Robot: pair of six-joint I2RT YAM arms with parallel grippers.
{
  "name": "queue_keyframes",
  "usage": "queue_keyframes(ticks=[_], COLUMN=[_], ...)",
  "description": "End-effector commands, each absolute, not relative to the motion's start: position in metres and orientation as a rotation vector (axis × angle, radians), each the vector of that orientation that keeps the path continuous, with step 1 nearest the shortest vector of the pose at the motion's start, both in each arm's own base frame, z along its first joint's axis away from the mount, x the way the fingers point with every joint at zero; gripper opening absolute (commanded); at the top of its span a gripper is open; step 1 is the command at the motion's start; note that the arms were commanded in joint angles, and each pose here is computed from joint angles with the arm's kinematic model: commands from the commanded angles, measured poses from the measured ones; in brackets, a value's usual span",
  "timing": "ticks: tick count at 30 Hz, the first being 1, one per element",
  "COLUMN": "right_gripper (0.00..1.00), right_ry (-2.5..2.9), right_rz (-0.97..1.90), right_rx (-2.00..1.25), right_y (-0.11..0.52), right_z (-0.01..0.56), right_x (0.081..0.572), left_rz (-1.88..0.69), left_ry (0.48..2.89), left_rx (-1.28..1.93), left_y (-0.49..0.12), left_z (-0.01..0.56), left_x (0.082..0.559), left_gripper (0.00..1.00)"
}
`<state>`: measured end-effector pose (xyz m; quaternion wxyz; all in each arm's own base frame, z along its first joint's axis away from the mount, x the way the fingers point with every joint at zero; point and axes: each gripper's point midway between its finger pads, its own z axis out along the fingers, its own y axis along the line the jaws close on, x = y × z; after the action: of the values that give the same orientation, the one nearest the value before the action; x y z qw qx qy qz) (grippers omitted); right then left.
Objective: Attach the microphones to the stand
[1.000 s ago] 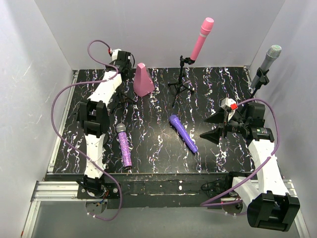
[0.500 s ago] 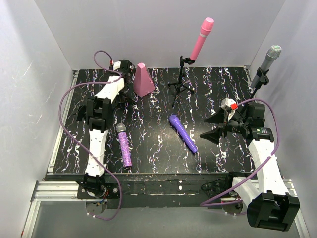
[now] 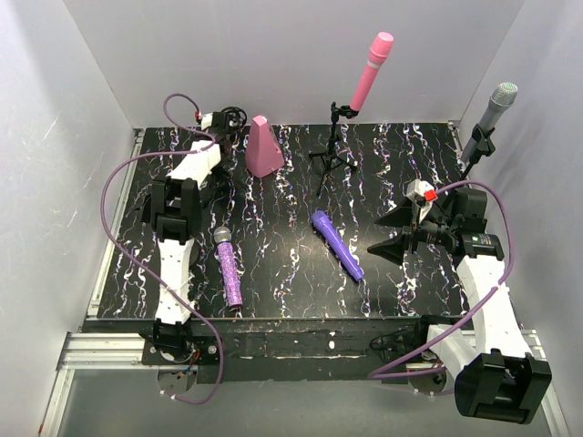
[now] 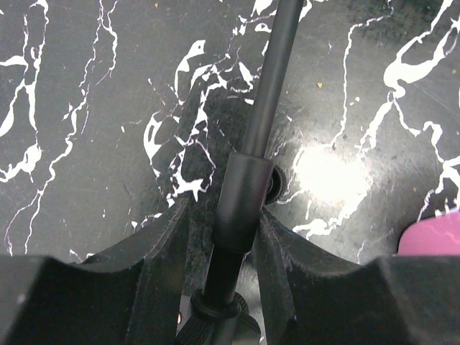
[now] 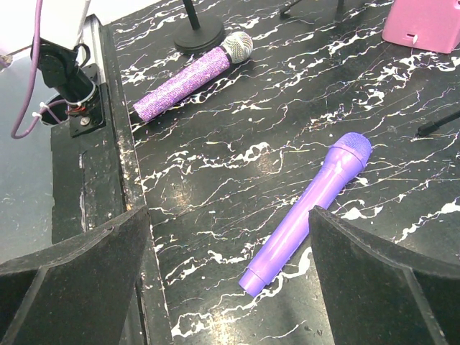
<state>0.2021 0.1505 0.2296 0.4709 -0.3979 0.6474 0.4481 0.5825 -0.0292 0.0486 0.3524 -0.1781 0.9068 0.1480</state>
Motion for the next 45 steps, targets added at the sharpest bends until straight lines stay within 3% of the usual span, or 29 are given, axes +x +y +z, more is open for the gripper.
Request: queue_keyframes(ticks=[1,11,17,26,30,35,39,45], right_gripper=[0.98,0.98,0.98,0.98,0.98,0.98,0.97,0.96], right_ry=[1.553,1.541,1.530,1.487,1.492,1.514,1.544,1.606], right_rz=[1.109,1.119,1.124,1.141,1.110,1.152,1.205,1.305], right_rx=[-0.987,-0.991,-0.995,-1.039,-1.065,-1.014,-0.885,-0.587], right_y=[0.151,0.152,0.152,0.155,0.155,0.158,0.159,0.166], right_z=[0.235,0.237,0.238,0.254,0.287,0.353,0.398,0.390], right_x=[0.200,0.198,0.197,0.191,0.196,0.201,0.218,0.249], left_rz=[0.244,0.104,-0.108,-0.649,-0.830,-0.877,-0.878,-1.027], left_ry=[2.170,1.983,1.868,1.555,1.425,1.384,1.360,1.327], left_rx=[-0.483,-0.445,-0.307,0.083,0.253,0.396,0.445,0.343], left_y=[-0.030,-0.034,-0.060,-0.146,-0.202,-0.259,-0.285,-0.313], left_z=[0.131,0.230,0.289,0.360,0.371,0.356,0.346,0.355], left_x=[0.590,0.563,0.541,0.439,0.376,0.321,0.297,0.279], left_gripper=[0.01,0.00,0.00,0.00,0.00,0.00,0.00,0.00])
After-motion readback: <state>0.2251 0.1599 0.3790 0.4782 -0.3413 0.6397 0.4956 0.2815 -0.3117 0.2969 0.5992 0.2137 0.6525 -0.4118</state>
